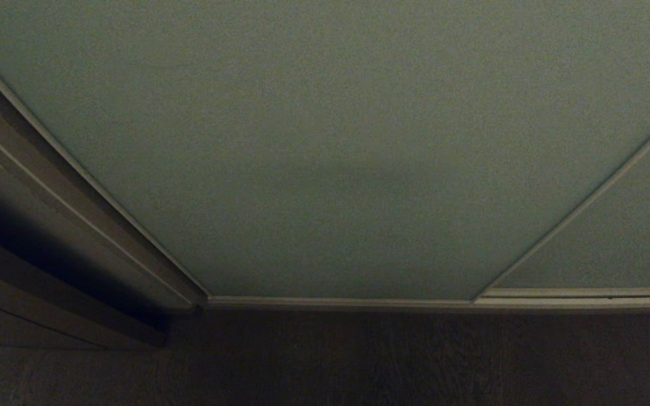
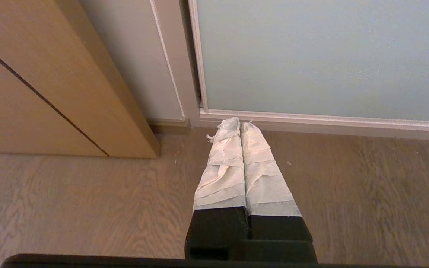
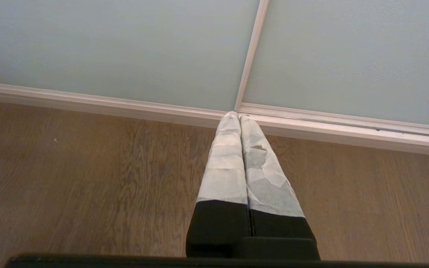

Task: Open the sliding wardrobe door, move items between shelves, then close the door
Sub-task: Open the door

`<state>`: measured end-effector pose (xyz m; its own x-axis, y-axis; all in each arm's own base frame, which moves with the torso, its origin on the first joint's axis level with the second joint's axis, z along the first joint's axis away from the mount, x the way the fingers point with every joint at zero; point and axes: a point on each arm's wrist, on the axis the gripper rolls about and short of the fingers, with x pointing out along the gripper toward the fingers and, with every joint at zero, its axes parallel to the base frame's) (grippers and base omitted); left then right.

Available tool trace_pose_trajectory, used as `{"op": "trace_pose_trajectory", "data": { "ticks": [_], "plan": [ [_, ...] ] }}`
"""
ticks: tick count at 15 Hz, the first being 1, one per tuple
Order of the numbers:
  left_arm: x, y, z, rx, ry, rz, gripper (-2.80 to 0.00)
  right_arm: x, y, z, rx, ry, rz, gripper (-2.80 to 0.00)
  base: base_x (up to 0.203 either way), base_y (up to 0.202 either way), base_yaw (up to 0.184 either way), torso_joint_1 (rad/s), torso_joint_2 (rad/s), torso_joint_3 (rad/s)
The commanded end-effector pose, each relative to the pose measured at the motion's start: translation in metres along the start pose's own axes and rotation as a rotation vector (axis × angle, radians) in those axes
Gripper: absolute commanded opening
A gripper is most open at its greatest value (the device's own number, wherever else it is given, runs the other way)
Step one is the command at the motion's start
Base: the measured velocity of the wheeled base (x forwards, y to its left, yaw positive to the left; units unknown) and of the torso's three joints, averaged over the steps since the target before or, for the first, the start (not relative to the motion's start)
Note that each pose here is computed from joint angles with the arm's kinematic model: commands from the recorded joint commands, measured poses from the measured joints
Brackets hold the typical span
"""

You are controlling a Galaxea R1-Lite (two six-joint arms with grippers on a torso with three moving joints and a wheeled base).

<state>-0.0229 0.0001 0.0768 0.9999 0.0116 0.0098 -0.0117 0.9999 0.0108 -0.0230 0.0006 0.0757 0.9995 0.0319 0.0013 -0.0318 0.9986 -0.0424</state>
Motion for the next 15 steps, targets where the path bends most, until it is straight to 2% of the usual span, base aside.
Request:
{"op": "trace_pose_trajectory", "data": {
  "ticks": [1, 7, 11, 15],
  "plan": [
    [0.0000, 0.0000, 0.0000, 0.000, -0.001, 0.001, -2.80, 0.0000, 0.0000, 0.0000, -0.001, 0.000, 0.001, -2.80, 0.000, 0.000, 0.000, 0.000, 0.00, 0.000],
    [0.0000, -0.0001, -0.0005, 0.013, 0.003, -0.001, -2.80, 0.0000, 0.0000, 0.0000, -0.001, 0.000, 0.002, -2.80, 0.000, 0.000, 0.000, 0.000, 0.00, 0.000],
    [0.0000, 0.0000, 0.0000, -0.024, -0.002, 0.001, -2.80, 0.0000, 0.0000, 0.0000, -0.001, 0.000, 0.001, -2.80, 0.000, 0.000, 0.000, 0.000, 0.00, 0.000],
    [-0.0001, 0.0001, 0.0002, -0.033, -0.003, 0.006, -2.80, 0.0000, 0.0000, 0.0000, -0.001, 0.000, 0.000, -2.80, 0.000, 0.000, 0.000, 0.000, 0.00, 0.000]
  ]
}}
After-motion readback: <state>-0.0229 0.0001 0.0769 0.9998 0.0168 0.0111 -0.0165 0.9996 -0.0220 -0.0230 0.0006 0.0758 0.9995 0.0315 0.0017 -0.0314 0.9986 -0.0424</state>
